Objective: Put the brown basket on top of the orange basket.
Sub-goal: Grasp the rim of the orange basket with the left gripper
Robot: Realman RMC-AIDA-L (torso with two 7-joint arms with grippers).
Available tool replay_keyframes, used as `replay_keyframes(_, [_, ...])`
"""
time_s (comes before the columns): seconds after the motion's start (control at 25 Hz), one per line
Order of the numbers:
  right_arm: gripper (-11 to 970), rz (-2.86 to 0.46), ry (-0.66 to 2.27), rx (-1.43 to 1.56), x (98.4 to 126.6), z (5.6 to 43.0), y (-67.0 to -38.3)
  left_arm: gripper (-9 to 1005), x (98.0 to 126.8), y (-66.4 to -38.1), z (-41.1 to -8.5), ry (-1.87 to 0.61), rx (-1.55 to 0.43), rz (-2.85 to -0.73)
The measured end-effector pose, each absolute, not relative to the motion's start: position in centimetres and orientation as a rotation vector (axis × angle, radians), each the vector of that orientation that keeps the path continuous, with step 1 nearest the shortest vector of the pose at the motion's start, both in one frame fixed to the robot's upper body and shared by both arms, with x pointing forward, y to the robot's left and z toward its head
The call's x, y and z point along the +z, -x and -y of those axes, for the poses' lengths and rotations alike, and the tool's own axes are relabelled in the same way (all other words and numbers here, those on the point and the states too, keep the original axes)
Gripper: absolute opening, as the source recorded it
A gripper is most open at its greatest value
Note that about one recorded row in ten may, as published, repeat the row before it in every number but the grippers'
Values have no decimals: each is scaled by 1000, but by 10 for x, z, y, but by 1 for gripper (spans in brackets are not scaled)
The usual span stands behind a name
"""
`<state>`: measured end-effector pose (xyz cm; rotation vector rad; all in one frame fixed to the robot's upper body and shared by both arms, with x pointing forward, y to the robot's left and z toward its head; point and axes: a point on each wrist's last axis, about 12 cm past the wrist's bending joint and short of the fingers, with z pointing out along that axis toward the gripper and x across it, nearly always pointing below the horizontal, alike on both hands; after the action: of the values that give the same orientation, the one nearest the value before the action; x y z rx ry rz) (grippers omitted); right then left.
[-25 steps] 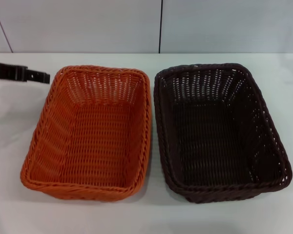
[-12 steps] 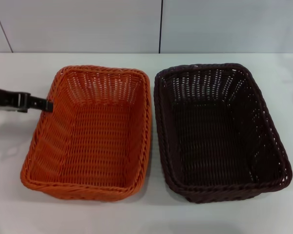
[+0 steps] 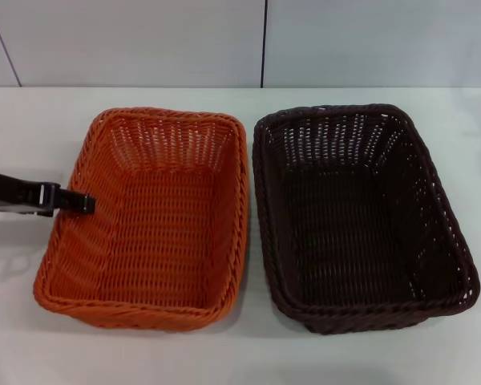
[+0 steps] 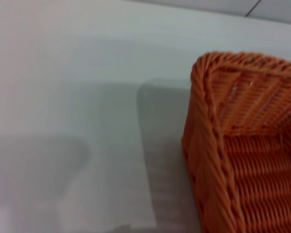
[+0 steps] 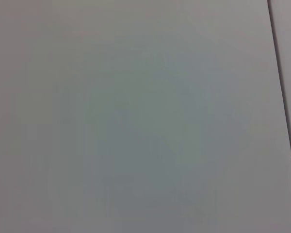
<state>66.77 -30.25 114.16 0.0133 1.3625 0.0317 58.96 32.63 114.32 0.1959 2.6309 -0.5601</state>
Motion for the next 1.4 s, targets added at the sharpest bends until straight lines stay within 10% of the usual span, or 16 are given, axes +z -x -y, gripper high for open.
replay_keyframes(0.48, [605,-1364,-10,28,1144,304,-670,731,1136,-583,-322,-201,-570,-2663])
replay_keyframes(1.08, [605,-1381,-16,15,1139,308,-668,249,1149,-587,-315,-235,-573,-2644])
replay_keyframes(1.4, [605,-1379,-19,13,1139,309,-667,170,1164,-588,-325,-335,-493,-2612])
